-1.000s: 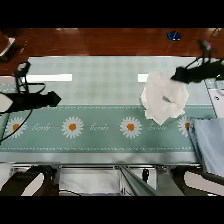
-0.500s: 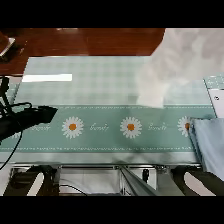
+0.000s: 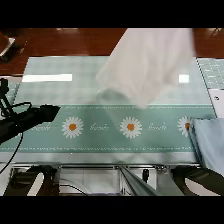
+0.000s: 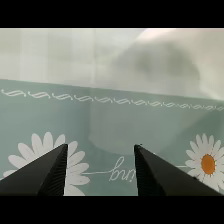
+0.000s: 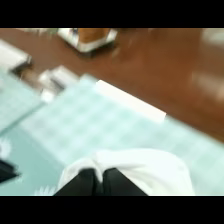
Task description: Fold the shirts.
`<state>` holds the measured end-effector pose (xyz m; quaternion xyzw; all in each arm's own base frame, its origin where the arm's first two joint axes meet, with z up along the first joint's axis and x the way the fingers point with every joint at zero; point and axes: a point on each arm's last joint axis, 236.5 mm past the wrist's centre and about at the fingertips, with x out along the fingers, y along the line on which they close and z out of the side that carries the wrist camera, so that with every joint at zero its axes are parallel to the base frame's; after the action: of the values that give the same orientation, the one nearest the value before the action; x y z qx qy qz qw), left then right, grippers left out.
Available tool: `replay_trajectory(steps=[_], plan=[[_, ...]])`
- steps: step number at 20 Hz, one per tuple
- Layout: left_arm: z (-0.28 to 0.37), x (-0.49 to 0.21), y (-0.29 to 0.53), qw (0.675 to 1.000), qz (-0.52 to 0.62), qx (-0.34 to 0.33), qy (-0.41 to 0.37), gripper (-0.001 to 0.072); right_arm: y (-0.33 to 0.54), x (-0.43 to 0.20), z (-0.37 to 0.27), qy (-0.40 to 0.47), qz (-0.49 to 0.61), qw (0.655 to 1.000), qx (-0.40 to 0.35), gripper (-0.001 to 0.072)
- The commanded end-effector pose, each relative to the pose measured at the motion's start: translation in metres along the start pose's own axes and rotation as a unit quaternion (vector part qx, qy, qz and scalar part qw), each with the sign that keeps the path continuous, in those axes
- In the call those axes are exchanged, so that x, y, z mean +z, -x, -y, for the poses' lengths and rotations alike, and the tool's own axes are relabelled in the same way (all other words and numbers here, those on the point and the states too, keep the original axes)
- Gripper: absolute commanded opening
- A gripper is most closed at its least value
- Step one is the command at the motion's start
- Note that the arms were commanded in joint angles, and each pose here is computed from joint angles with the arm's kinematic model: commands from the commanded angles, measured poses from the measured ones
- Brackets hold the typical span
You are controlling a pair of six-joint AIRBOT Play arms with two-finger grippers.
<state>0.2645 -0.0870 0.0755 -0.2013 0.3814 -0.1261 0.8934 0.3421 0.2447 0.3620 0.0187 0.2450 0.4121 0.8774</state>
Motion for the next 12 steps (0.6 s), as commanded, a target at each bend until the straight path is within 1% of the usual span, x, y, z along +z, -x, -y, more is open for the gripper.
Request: replay_trajectory(steps=[1, 4, 7, 9, 10, 11, 12], plan=[[0.001, 0.001, 0.0, 1.0, 0.002, -0.002, 0.001, 0.0508, -0.096, -0.09, -0.017, -0.041, -0.147, 0.987, 0.044, 0.0022], [0.001, -0.001, 0.0, 1.0, -0.002, -0.002, 0.001, 0.0508, -0.176, -0.17, -0.034, -0.072, -0.234, 0.967, 0.068, 0.0022], [0.001, -0.008, 0.0, 1.0, -0.016, -0.003, 0.001, 0.0508, -0.226, -0.238, -0.041, -0.108, -0.309, 0.942, 0.069, 0.0022], [0.002, -0.015, 0.0, 0.999, -0.031, -0.004, 0.002, 0.0508, -0.245, -0.267, -0.036, -0.139, -0.338, 0.929, 0.062, 0.0022], [0.002, -0.019, 0.0, 0.999, -0.04, -0.004, 0.002, 0.0508, -0.25, -0.275, -0.033, -0.157, -0.346, 0.923, 0.059, 0.0037], [0.001, -0.023, 0.0, 0.999, -0.046, -0.005, 0.003, 0.0508, -0.252, -0.278, -0.03, -0.169, -0.35, 0.92, 0.054, 0.0194], [0.001, -0.027, -0.001, 0.999, -0.053, -0.005, 0.005, 0.0508, -0.25, -0.276, -0.025, -0.172, -0.349, 0.92, 0.053, 0.0422]])
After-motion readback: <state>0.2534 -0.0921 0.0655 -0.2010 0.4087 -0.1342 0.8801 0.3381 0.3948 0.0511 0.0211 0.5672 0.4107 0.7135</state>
